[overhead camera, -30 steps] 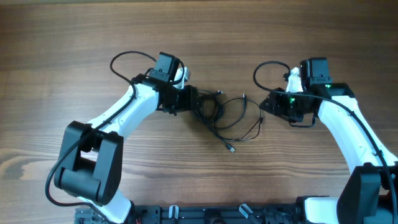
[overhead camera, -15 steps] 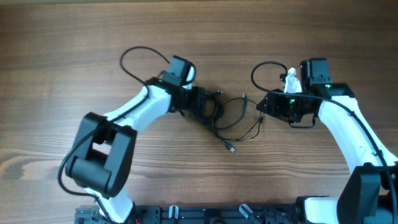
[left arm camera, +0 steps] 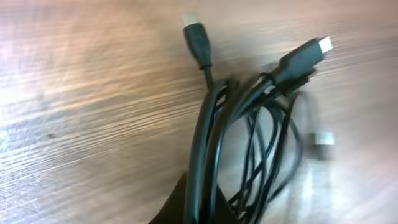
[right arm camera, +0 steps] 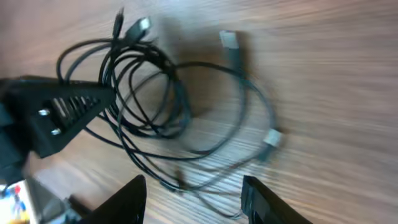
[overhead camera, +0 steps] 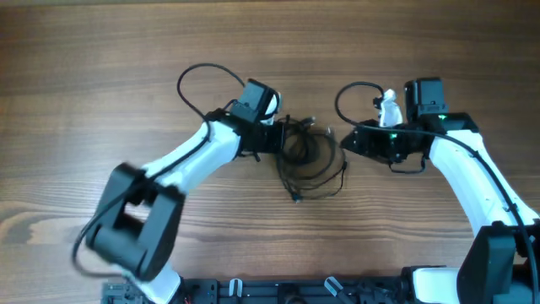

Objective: Untangle cables

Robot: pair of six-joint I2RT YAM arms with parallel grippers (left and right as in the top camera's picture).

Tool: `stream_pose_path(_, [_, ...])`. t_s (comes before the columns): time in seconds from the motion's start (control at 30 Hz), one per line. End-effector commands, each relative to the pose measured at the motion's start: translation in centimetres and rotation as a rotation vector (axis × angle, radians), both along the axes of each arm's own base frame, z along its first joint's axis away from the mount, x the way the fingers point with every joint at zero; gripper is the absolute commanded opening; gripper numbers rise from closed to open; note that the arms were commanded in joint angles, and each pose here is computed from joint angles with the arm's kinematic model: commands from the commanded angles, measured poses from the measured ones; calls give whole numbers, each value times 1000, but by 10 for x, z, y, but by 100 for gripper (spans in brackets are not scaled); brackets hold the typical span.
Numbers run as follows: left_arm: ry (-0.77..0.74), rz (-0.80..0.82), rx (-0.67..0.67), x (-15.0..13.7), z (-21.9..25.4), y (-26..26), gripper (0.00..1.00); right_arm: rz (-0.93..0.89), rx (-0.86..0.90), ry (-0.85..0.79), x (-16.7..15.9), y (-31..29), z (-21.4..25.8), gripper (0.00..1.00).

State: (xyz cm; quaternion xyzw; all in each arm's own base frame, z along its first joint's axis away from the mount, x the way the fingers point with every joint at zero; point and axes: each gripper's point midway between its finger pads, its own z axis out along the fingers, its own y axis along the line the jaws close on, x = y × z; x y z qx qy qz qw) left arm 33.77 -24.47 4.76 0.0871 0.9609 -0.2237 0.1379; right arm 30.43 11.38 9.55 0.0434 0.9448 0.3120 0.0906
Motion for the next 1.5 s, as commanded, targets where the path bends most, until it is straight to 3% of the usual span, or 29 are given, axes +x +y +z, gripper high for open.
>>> stream_pose_path(0.0, [-117, -106, -237, -9, 92, -30, 4, 156, 123, -118, 1, 42, 25, 52])
stream_pose_path(0.13, [-193, -124, -292, -14, 130, -30, 4, 214, 135, -212, 9, 62, 33, 51])
stream_pose_path(0.2, [-211, -124, -303, -16, 139, -29, 4, 180, 124, -212, 15, 61, 33, 45])
stream_pose_path(0.27, [-201, -146, -332, -21, 144, -33, 4, 126, 117, -190, 19, 58, 32, 45])
stream_pose_path(0.5, [-188, -174, -368, -26, 148, -38, 4, 200, 287, -183, 8, 79, 53, 53])
stream_pose_path(0.6, [-205, -236, -454, -30, 163, -50, 4, 248, 385, -191, 2, 89, 68, 56])
stream_pose_path(0.7, [-206, -391, -633, -51, 194, -69, 4, 272, 425, -220, 3, 93, 76, 56])
stream_pose_path(0.77, [-216, -437, -680, -56, 204, -73, 4, 274, 421, -246, 7, 94, 78, 47])
stream_pose_path(0.8, [-214, -437, -680, -56, 203, -72, 4, 241, 383, -255, 14, 90, 74, 31])
stream_pose_path(0.83, [-212, -438, -681, -57, 203, -72, 4, 163, 327, -223, 22, 83, 65, 26])
stream_pose_path(0.9, [-206, -437, -680, -57, 203, -72, 4, -35, 200, -154, 39, 63, 46, 4])
stream_pose_path(1.03, [-182, -398, -655, -52, 195, -63, 4, -305, 9, -74, 52, 24, 19, 4])
stream_pose_path(1.2, [-122, -6, -282, 2, 126, 39, 4, -477, -464, 46, 15, -57, -22, 4])
stream_pose_path(1.3, [-122, 99, -248, 18, 121, 81, 4, -532, -704, 56, -1, -100, -23, 4])
stream_pose_path(1.47, [-137, 232, -237, 36, 121, 128, 4, -543, -691, 46, 1, -108, -18, 4])
